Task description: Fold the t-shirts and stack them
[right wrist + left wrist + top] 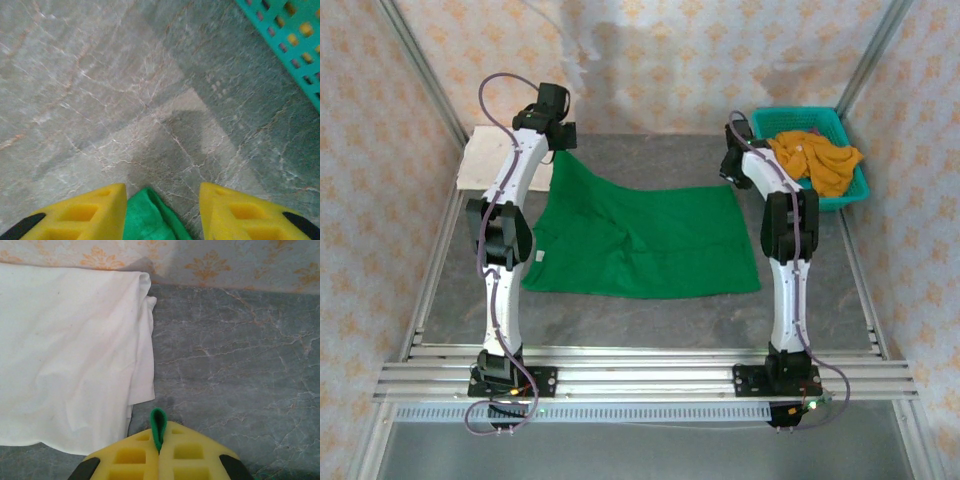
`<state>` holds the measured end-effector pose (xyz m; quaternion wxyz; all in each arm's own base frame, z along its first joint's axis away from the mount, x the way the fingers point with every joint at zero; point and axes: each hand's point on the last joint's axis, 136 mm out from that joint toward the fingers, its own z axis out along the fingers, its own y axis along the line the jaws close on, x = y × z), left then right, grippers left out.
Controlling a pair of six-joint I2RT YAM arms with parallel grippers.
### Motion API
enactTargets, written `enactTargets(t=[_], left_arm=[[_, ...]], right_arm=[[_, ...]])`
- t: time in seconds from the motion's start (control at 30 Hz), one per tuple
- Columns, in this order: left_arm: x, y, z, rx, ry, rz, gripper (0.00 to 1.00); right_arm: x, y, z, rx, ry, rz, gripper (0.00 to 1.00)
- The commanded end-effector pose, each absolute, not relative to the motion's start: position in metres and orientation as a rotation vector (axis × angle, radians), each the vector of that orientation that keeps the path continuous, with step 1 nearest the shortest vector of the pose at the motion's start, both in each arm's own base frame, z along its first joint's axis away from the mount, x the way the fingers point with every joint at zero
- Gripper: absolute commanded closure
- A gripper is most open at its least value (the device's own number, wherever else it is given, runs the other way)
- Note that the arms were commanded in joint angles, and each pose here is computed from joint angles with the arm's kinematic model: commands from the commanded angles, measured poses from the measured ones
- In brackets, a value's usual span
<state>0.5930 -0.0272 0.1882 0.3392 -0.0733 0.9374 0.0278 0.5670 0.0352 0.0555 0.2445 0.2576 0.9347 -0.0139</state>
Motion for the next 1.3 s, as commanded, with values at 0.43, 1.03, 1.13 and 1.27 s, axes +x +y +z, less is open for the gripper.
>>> enactTargets(t=[0.43, 1.03, 1.13, 1.27], left_arm=[[0.589, -0.027, 0.177, -0.186, 2.466, 0.094, 1.0], [0.594, -0.02, 0.174, -0.153, 2.467, 0.154, 1.0], [0.599, -0.022, 0.17, -0.139, 2.471, 0.152, 1.0], [0.605, -0.02, 0.16, -0.123, 2.482, 0.177, 1.0]], right_arm=[[0.561, 0.06, 0.011, 0.66, 2.677, -0.109, 0.85], [0.583, 0.009, 0.098, 0.722, 2.374, -0.097, 1.0], [0.585, 0.013, 0.091, 0.715, 2.378, -0.063, 1.0], [0.585, 0.011, 0.085, 0.74, 2.35, -0.057, 1.0]])
